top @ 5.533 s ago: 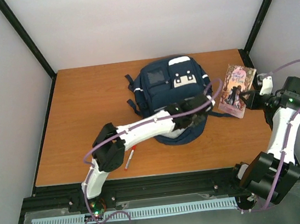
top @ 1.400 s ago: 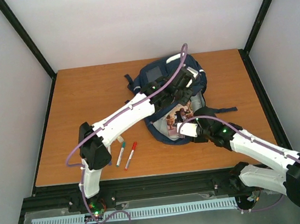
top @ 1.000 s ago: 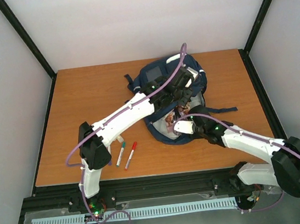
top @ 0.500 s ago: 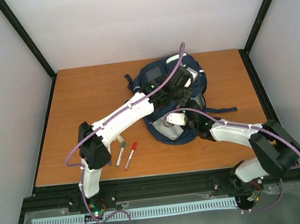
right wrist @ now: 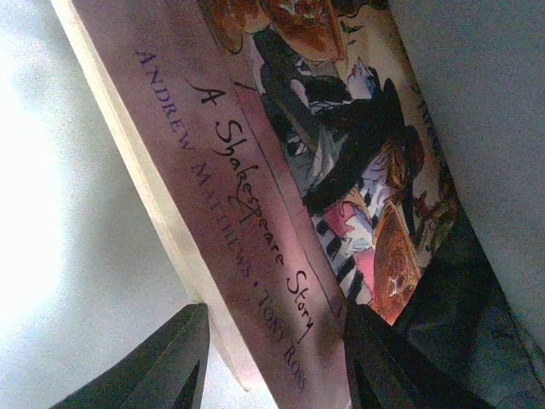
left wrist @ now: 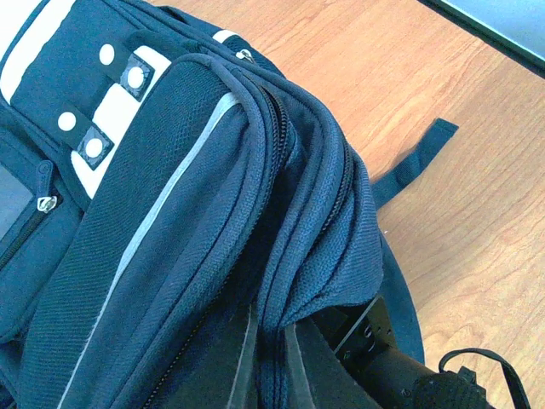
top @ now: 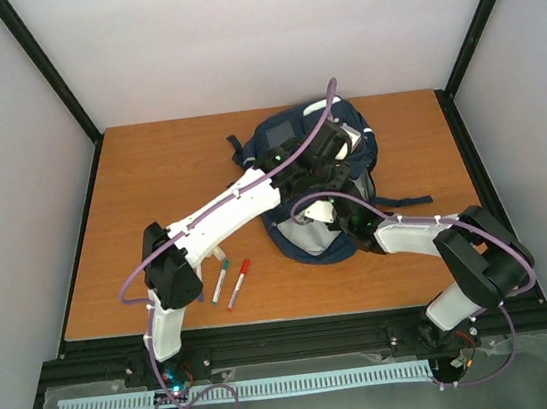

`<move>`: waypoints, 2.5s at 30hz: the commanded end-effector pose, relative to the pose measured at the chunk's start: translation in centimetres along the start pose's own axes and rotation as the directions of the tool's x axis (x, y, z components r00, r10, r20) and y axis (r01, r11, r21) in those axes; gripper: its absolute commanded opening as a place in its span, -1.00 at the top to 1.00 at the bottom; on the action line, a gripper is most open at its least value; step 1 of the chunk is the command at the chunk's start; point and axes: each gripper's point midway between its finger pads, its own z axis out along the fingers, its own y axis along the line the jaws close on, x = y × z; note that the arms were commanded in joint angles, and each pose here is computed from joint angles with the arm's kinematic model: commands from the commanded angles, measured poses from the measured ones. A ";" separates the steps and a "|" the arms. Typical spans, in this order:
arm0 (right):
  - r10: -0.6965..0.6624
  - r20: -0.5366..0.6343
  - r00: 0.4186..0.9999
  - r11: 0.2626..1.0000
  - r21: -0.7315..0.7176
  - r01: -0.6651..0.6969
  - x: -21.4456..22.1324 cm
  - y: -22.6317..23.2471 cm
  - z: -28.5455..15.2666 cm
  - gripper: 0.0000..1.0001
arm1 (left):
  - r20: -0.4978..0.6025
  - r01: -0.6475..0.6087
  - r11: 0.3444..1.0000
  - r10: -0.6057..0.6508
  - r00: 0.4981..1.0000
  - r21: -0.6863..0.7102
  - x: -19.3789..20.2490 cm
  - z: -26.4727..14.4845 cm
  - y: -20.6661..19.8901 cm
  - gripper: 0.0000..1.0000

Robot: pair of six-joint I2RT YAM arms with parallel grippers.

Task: Pack the student bag
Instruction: Place the book in the student bag, then zip the student bag at the center of the board.

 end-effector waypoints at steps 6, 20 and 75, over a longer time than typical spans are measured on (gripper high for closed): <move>0.107 0.202 0.974 0.988 -0.134 -0.080 -2.5 0.2 -5.7 0.01 | 0.117 0.042 0.998 -0.047 0.992 0.045 -3.6 -4.1 -0.2 0.98; 0.399 0.270 0.876 0.892 -0.334 -0.304 -1.2 1.0 -17.4 0.03 | 0.054 0.039 0.997 -0.042 0.998 0.072 -1.4 -2.3 -0.9 0.98; 0.688 -0.157 0.709 0.540 -0.542 -0.644 1.7 2.4 -8.3 0.07 | -0.177 0.840 0.505 -0.825 0.537 0.198 21.6 1.6 11.1 -0.06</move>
